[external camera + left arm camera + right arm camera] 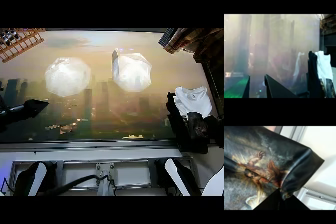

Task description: Fold the clothes and pants, and hang the long-sleeved shirts on hangers.

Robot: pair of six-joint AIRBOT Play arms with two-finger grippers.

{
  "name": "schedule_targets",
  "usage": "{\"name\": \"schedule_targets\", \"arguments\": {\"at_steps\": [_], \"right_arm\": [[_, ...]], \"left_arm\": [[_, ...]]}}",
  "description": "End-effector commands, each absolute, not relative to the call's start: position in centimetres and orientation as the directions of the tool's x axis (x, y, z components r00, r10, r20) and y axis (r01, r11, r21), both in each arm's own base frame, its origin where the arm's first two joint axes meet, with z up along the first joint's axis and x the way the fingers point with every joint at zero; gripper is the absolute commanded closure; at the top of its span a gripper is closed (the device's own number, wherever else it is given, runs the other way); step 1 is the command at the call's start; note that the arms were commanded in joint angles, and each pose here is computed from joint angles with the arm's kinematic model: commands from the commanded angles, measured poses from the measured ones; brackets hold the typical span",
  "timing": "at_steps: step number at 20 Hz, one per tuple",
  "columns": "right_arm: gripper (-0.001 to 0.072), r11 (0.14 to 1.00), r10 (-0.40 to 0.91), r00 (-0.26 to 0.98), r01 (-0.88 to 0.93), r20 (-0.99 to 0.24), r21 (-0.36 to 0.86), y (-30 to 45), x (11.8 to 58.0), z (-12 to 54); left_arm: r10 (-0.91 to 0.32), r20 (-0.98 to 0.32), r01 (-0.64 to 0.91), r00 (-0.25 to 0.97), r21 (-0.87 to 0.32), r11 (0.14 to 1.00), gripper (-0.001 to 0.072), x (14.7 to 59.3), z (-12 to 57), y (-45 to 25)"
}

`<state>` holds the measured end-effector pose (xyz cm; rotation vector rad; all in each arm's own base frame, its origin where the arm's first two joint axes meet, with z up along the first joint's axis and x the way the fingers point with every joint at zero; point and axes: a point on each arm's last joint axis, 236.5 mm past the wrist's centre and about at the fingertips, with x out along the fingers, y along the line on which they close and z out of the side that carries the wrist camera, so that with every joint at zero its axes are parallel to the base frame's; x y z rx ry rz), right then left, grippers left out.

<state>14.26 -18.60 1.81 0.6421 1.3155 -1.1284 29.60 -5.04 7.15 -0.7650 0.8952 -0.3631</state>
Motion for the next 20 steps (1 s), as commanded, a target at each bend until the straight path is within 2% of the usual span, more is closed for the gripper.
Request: {"name": "schedule_targets", "arguments": {"at_steps": [1, 2, 3, 5, 6, 8, 10, 12, 13, 14, 16, 18, 20], "right_arm": [[0.0685, 0.435, -0.266, -0.13, 0.868, -0.955, -0.239, -18.4, 14.0, 1.5], [0.0684, 0.456, -0.255, -0.122, 0.86, -0.959, -0.231, -18.2, 14.2, 1.3], [0.065, 0.481, -0.237, -0.118, 0.848, -0.964, -0.222, -17.8, 14.5, 1.1], [0.0212, 0.527, -0.23, -0.117, 0.82, -0.966, -0.225, -17.6, 14.7, 1.0], [0.01, 0.524, -0.249, -0.118, 0.818, -0.961, -0.236, -18.1, 14.7, 1.3], [0.0108, 0.523, -0.312, -0.015, 0.832, -0.95, -0.184, -19.6, 17.2, 3.5], [0.0108, 0.575, -0.327, 0.276, 0.817, -0.904, 0.042, -19.8, 23.9, 8.0], [0.0109, 0.738, -0.211, 0.653, 0.594, -0.727, 0.32, -16.6, 32.4, 15.6], [0.0109, 0.805, -0.123, 0.783, 0.438, -0.61, 0.4, -13.9, 35.7, 19.8], [0.011, 0.848, -0.032, 0.846, 0.305, -0.533, 0.433, -11.0, 37.8, 22.7], [0.0126, 0.902, 0.157, 0.863, 0.073, -0.481, 0.426, -4.2, 40.1, 25.5], [0.0147, 0.926, 0.336, 0.763, -0.16, -0.553, 0.341, 3.2, 39.9, 24.1], [0.0146, 0.913, 0.406, 0.63, -0.306, -0.662, 0.269, 8.0, 38.3, 20.8]], "left_arm": [[-0.579, -0.566, -0.023, 0.587, -0.726, 0.687, 0.0503, 29.5, 7.1, -5.0], [-0.576, -0.572, -0.025, 0.584, -0.721, 0.692, 0.0503, 29.5, 6.9, -5.0], [-0.573, -0.577, -0.027, 0.582, -0.718, 0.696, 0.0502, 29.4, 6.8, -4.9], [-0.573, -0.577, -0.027, 0.582, -0.718, 0.696, 0.0502, 29.4, 6.8, -4.9], [-0.573, -0.578, -0.027, 0.582, -0.717, 0.696, 0.0502, 29.4, 6.8, -4.9], [-0.573, -0.577, -0.027, 0.582, -0.718, 0.696, 0.0502, 29.4, 6.8, -4.9], [-0.576, -0.573, -0.025, 0.583, -0.721, 0.692, 0.0502, 29.4, 6.9, -5.0], [-0.596, -0.557, -0.021, 0.579, -0.741, 0.672, 0.0502, 29.5, 7.4, -5.9], [-0.61, -0.55, 0.005, 0.57, -0.74, 0.672, 0.0503, 29.5, 7.9, -6.7], [-0.624, -0.544, 0.036, 0.561, -0.737, 0.675, 0.0503, 29.7, 8.8, -7.9], [-0.644, -0.516, 0.121, 0.565, -0.72, 0.683, 0.051, 30.6, 11.7, -10.4], [-0.623, -0.518, 0.2, 0.586, -0.653, 0.731, 0.0511, 31.6, 15.0, -12.3], [-0.562, -0.568, 0.237, 0.601, -0.545, 0.804, 0.0512, 32.0, 17.3, -12.9]]}}
